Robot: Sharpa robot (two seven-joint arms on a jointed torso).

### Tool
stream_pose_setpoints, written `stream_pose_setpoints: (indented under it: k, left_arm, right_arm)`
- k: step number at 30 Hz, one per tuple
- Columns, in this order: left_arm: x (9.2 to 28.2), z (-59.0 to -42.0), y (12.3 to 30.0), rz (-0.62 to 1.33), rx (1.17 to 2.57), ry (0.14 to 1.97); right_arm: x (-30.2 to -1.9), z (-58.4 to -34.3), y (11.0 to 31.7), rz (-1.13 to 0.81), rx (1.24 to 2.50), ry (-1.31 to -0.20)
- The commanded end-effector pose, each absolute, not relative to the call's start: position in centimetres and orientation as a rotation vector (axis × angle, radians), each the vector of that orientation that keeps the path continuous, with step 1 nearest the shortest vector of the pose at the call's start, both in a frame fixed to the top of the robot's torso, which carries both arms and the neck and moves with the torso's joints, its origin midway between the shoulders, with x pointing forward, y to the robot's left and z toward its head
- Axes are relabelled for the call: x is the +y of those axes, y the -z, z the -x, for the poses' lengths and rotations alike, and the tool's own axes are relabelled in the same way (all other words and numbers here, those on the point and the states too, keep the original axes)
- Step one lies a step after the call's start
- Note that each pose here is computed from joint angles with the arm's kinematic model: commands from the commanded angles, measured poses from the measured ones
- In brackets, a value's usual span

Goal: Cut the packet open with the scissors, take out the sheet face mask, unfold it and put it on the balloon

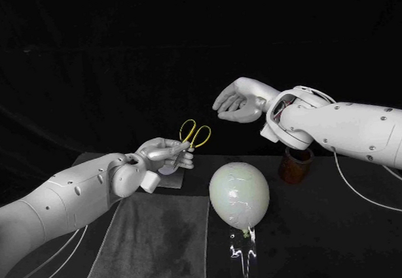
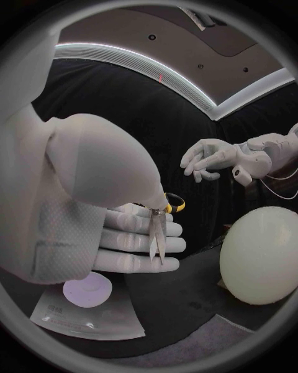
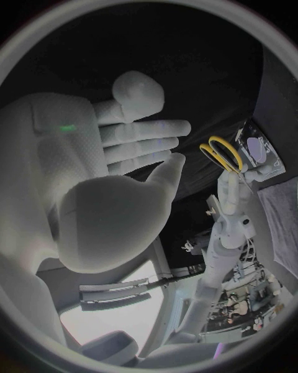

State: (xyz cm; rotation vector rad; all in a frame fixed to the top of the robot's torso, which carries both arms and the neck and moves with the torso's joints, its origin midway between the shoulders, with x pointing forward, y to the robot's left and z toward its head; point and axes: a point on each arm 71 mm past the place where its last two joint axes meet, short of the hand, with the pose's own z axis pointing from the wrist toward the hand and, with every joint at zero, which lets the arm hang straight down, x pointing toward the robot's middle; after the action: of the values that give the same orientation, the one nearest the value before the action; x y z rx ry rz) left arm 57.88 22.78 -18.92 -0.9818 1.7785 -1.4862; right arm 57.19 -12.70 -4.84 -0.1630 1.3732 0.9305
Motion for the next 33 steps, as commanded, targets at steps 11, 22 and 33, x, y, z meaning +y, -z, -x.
stream_pose_setpoints:
  k: [11,22,33]
  left_arm:
    - [22.1,-57.5,18.2,0.840,1.928,1.460]
    - [21.7,-57.3,17.9,0.808,1.948,1.462]
    - [21.7,-57.3,17.7,0.792,1.951,1.460]
  right_arm:
    - [-6.3,-54.9,5.8,0.676,1.293,-0.666]
    - [-4.5,-54.9,7.2,0.736,1.326,-0.593]
    - [-4.7,-55.3,8.3,0.750,1.407,-0.525]
